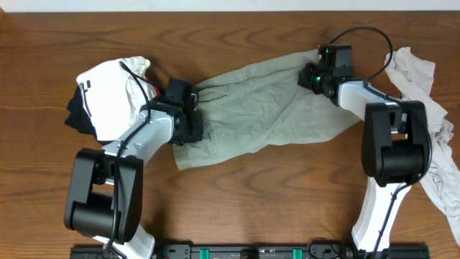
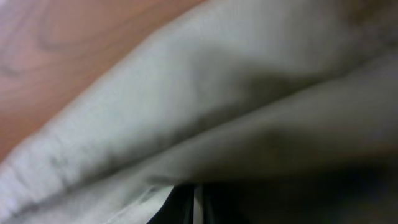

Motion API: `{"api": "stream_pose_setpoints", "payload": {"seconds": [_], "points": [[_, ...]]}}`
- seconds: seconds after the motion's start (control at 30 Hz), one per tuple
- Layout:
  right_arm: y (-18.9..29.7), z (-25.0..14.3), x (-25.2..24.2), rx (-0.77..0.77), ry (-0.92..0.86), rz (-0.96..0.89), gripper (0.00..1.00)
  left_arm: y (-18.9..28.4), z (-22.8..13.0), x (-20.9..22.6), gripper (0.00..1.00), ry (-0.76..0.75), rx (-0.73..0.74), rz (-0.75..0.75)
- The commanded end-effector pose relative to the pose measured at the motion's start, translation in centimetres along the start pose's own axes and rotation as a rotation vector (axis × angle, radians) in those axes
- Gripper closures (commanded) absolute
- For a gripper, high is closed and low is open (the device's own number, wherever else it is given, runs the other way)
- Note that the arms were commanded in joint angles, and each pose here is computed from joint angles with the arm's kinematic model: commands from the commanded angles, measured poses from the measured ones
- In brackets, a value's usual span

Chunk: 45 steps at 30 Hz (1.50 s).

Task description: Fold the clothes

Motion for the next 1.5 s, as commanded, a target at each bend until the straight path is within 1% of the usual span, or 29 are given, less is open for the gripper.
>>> {"api": "stream_pose_setpoints", "payload": {"seconds": [0.0, 0.1, 0.17, 0.23, 0.3, 0.37, 0.4, 0.5, 0.57, 0.6, 0.63, 0.7, 0.73, 0.77, 0.83, 0.9, 0.97, 1.07, 1.2, 1.23, 1.27, 1.33, 1.37, 1.4, 1.43, 1.47], "points": [[-1.0, 1.7, -0.3, -0.114, -0.099, 0.016, 0.93, -0.3, -0.4, 0.1, 0.82, -0.032, 0.022, -0.004], [-0.8, 4.2, -0.2, -0.25, -0.124, 0.077, 0.93, -0.2, -0.4, 0.2, 0.81, -0.053, 0.024, 0.007], [-0.5, 4.8, -0.2, -0.271, -0.124, 0.104, 0.93, -0.2, -0.4, 0.2, 0.82, -0.065, 0.026, 0.008], [0.3, 5.5, 0.3, -0.251, -0.079, 0.194, 0.93, -0.2, -0.4, 0.2, 0.81, -0.071, 0.023, 0.007], [1.6, 6.1, 0.8, -0.215, -0.009, 0.301, 0.89, -0.2, -0.3, 0.2, 0.78, -0.074, 0.019, 0.005], [3.9, 6.5, 0.4, -0.148, -0.011, 0.374, 0.86, -0.2, -0.2, 0.2, 0.75, -0.075, 0.015, 0.004], [5.0, 6.5, 0.0, -0.118, -0.018, 0.38, 0.86, -0.2, -0.2, 0.1, 0.73, -0.075, 0.014, 0.003], [8.7, 6.1, -1.8, -0.029, -0.04, 0.318, 0.82, -0.2, -0.2, 0.1, 0.72, -0.075, 0.011, 0.002], [10.8, 4.9, -2.8, 0.048, -0.048, 0.254, 0.77, -0.2, -0.1, 0.1, 0.72, -0.076, 0.006, 0.001], [11.6, 4.0, -3.4, 0.094, -0.059, 0.207, 0.72, -0.2, 0.0, 0.1, 0.72, -0.076, 0.004, 0.0], [12.3, 2.8, -4.0, 0.157, -0.076, 0.134, 0.62, -0.2, 0.0, 0.1, 0.72, -0.076, 0.0, -0.001], [13.3, 0.1, -5.0, 0.295, -0.124, 0.001, 0.51, -0.2, 0.1, 0.0, 0.72, -0.077, -0.006, -0.003], [13.5, -1.0, -5.3, 0.348, -0.132, -0.04, 0.43, -0.2, 0.2, 0.0, 0.71, -0.077, -0.009, -0.005], [13.7, -2.1, -5.6, 0.401, -0.138, -0.087, 0.39, -0.2, 0.2, 0.0, 0.71, -0.077, -0.011, -0.006], [13.5, -3.8, -5.9, 0.471, -0.147, -0.135, 0.38, -0.2, 0.3, -0.1, 0.71, -0.078, -0.017, -0.008], [13.0, -5.3, -5.9, 0.515, -0.162, -0.145, 0.38, -0.2, 0.4, -0.1, 0.71, -0.079, -0.021, -0.009], [12.3, -6.8, -6.2, 0.56, -0.218, -0.162, 0.4, -0.2, 0.5, -0.1, 0.71, -0.079, -0.024, -0.01], [11.4, -8.6, -6.4, 0.603, -0.277, -0.16, 0.46, -0.2, 0.5, -0.1, 0.7, -0.079, -0.024, -0.01], [10.8, -9.6, -6.1, 0.615, -0.302, -0.122, 0.5, -0.2, 0.5, -0.1, 0.69, -0.079, -0.024, -0.01], [10.7, -9.7, -6.1, 0.614, -0.311, -0.125, 0.53, -0.2, 0.5, -0.1, 0.69, -0.079, -0.025, -0.01], [10.6, -9.8, -6.0, 0.609, -0.323, -0.128, 0.57, -0.2, 0.5, -0.1, 0.69, -0.079, -0.027, -0.011], [10.4, -9.7, -5.9, 0.599, -0.331, -0.125, 0.77, -0.2, 0.6, -0.2, 0.69, -0.08, -0.031, -0.012], [10.4, -9.6, -6.0, 0.595, -0.329, -0.124, 0.84, -0.2, 0.6, -0.2, 0.69, -0.08, -0.032, -0.012], [10.5, -9.5, -6.0, 0.592, -0.325, -0.128, 0.93, -0.2, 0.6, -0.2, 0.69, -0.08, -0.032, -0.012], [10.6, -9.4, -6.2, 0.587, -0.321, -0.134, 0.99, -0.2, 0.6, -0.2, 0.69, -0.08, -0.031, -0.012], [10.7, -9.2, -6.5, 0.583, -0.323, -0.143, 0.99, -0.2, 0.6, -0.2, 0.69, -0.08, -0.031, -0.012]]}}
Point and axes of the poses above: each gripper's point midway between its finger pads, its own y axis back along the fingers, its own x axis along the line the jaws close on, z = x × y, the point moved 6 cm from there along y, back along the fingers, and after that the axes turned 9 degrees about y, right-handed, at the moved point
